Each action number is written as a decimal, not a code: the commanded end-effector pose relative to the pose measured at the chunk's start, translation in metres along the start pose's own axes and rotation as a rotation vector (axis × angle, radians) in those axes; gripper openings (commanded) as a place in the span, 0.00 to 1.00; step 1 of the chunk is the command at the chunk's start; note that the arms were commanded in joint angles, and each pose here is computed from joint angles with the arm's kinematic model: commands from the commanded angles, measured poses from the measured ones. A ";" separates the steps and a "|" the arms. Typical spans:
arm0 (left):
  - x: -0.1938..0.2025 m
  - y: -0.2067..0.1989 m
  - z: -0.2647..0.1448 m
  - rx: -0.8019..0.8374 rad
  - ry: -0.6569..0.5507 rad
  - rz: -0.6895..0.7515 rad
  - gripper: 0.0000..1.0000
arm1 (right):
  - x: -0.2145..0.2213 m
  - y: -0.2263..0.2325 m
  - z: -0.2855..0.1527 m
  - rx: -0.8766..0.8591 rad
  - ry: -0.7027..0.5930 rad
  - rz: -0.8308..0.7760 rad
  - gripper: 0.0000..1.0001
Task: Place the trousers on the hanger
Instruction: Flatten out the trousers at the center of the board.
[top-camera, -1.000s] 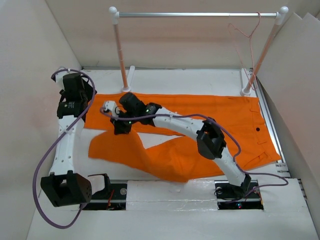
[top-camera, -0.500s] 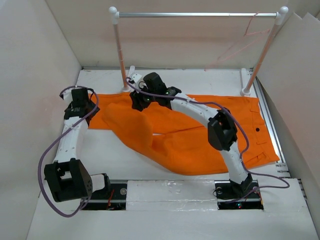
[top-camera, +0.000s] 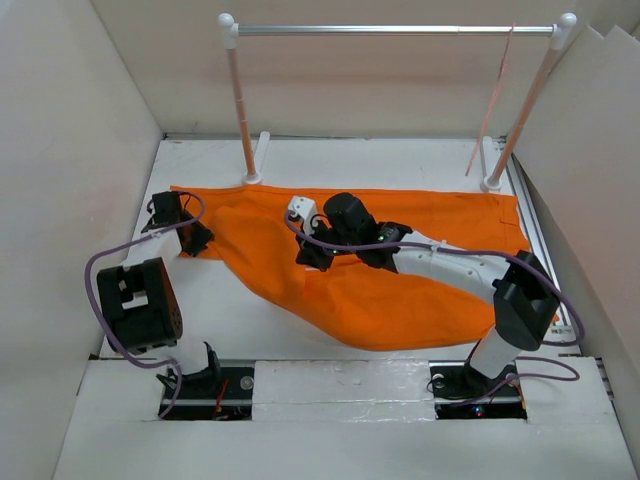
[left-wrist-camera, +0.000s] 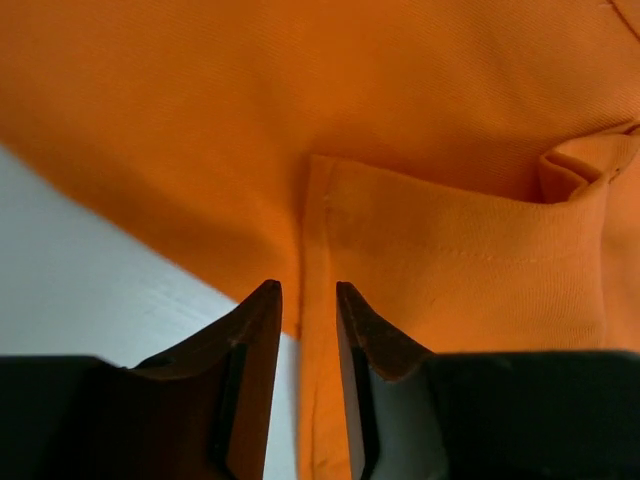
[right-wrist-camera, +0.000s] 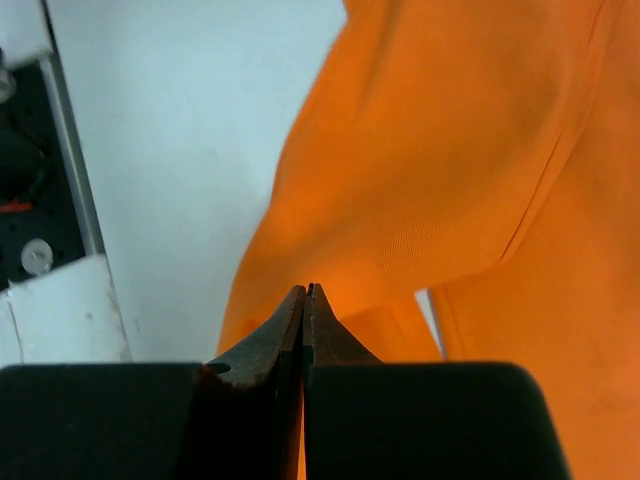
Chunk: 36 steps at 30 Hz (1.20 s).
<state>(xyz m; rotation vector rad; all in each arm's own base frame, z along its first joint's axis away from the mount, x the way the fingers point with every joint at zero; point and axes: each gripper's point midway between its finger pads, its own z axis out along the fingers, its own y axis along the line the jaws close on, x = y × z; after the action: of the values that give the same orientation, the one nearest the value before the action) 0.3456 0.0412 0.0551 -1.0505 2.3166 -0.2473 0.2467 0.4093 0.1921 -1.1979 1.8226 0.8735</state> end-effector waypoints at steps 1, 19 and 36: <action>-0.024 -0.046 0.004 0.145 -0.046 0.059 0.26 | 0.009 0.000 0.003 -0.015 -0.012 0.015 0.03; -0.028 -0.009 0.056 -0.117 0.007 0.080 0.35 | 0.005 0.008 0.002 -0.020 0.004 0.013 0.23; -0.014 -0.021 0.046 -0.022 0.047 0.081 0.00 | -0.005 0.007 0.006 -0.028 -0.009 0.017 0.23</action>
<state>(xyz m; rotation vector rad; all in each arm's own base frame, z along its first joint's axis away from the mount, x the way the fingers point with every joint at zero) 0.4005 0.0469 0.0276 -0.9850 2.3893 -0.1868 0.2413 0.4057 0.1716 -1.2025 1.8901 0.8795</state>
